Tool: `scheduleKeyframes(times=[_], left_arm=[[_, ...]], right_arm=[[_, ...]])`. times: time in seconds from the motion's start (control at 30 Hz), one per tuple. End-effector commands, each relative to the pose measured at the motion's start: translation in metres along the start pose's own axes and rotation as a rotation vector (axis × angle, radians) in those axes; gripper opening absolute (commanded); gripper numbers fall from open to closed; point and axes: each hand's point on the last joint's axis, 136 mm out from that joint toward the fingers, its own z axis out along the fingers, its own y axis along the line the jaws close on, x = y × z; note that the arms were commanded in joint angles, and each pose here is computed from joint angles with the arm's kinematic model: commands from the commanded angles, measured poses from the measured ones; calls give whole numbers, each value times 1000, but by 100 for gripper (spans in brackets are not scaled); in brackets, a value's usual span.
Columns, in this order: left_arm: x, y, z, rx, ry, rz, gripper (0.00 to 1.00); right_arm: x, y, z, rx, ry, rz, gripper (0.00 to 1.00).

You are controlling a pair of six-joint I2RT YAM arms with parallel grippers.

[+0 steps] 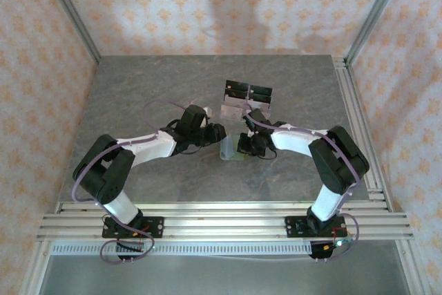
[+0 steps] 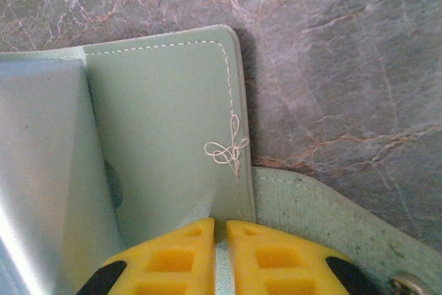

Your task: Put the credit cards into the card holder

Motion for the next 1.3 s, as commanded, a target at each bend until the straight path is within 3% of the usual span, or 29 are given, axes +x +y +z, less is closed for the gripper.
scheduleKeyframes(times=[0.0,0.13,0.33,0.4,0.6,0.9,1.07,1.27], left_arm=[[-3,1,1,5,-30,16,22],[-5,-2,1,12,-36,20,18],[-4,2,3,-6,-29,21,1],[-4,7,4,-31,-28,24,0],[0,22,1,-95,-25,46,0],[6,36,0,-147,-13,58,0],[9,42,-3,-168,-9,66,0],[11,47,-1,-182,-6,70,0]], right_arm=[[23,-50,23,165,61,21,13],[24,-51,23,167,62,22,13],[23,-49,23,161,63,21,13],[22,-44,18,150,61,18,15],[3,-31,-26,161,-23,-20,32],[-19,-9,-91,143,-148,-76,37],[-24,19,-82,44,-92,-114,42],[-32,25,-51,41,-46,-130,42]])
